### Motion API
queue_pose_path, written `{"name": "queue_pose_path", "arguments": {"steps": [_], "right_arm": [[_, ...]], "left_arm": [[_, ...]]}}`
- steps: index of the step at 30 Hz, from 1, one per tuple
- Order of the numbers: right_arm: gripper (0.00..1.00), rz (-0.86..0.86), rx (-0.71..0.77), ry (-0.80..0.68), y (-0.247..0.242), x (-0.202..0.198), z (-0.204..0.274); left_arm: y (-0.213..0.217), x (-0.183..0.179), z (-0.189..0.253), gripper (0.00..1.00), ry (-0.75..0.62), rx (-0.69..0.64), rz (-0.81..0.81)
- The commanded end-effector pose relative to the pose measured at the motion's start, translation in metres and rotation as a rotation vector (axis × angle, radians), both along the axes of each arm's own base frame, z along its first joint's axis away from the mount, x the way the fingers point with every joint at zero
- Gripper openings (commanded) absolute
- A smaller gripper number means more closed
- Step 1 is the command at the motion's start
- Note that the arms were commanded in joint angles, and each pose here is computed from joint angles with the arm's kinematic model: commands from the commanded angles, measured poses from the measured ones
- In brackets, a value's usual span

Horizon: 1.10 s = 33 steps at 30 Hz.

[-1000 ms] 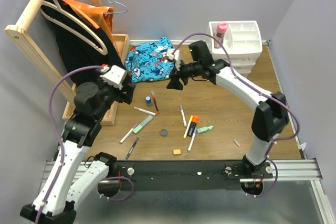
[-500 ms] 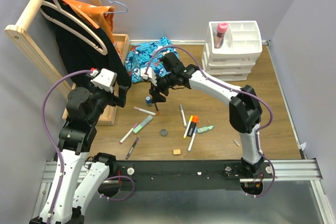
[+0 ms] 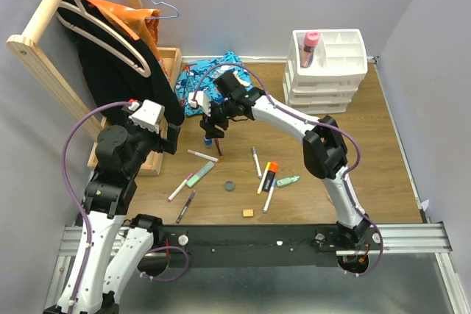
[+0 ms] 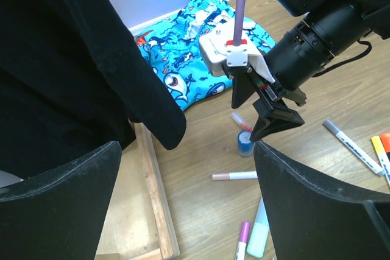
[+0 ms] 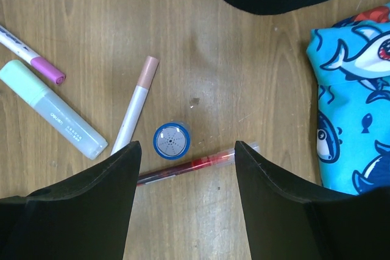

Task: Sort the stationery into containers
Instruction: Pick up the stationery from the center of the board.

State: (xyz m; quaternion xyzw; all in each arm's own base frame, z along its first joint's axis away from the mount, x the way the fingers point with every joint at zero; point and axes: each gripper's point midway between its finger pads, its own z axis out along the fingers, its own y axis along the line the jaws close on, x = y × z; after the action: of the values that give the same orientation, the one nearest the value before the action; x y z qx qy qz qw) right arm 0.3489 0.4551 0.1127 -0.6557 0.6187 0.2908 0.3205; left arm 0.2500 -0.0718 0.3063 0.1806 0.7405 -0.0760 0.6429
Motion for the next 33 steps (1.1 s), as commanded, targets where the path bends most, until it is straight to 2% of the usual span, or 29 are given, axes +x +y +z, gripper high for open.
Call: {"name": "queue_pose_path", "arguments": {"steps": [1,9,26,32,33], "right_arm": [[0.70,0.009,-0.041,0.036,0.002,-0.007,-0.012],[0.70,0.021,-0.081,0.063,0.001,-0.015,-0.028],[0.69,-0.036,-0.110,0.010,0.010,0.000,-0.046],[0.64,-0.028,-0.106,0.020,0.012,-0.005,-0.047],[0.61,-0.026,-0.107,0.024,0.012,-0.007,-0.048]], "left_arm": [[-0.002,0.001,0.001,0.99,-0.010,-0.015,-0.012],[0.000,0.003,-0.003,0.99,-0.001,-0.011,0.004],[0.001,0.006,-0.007,0.99,0.005,-0.020,0.016],[0.001,0.007,-0.010,0.99,0.011,-0.022,0.017],[0.001,0.007,-0.011,0.99,0.013,-0.023,0.018]]}}
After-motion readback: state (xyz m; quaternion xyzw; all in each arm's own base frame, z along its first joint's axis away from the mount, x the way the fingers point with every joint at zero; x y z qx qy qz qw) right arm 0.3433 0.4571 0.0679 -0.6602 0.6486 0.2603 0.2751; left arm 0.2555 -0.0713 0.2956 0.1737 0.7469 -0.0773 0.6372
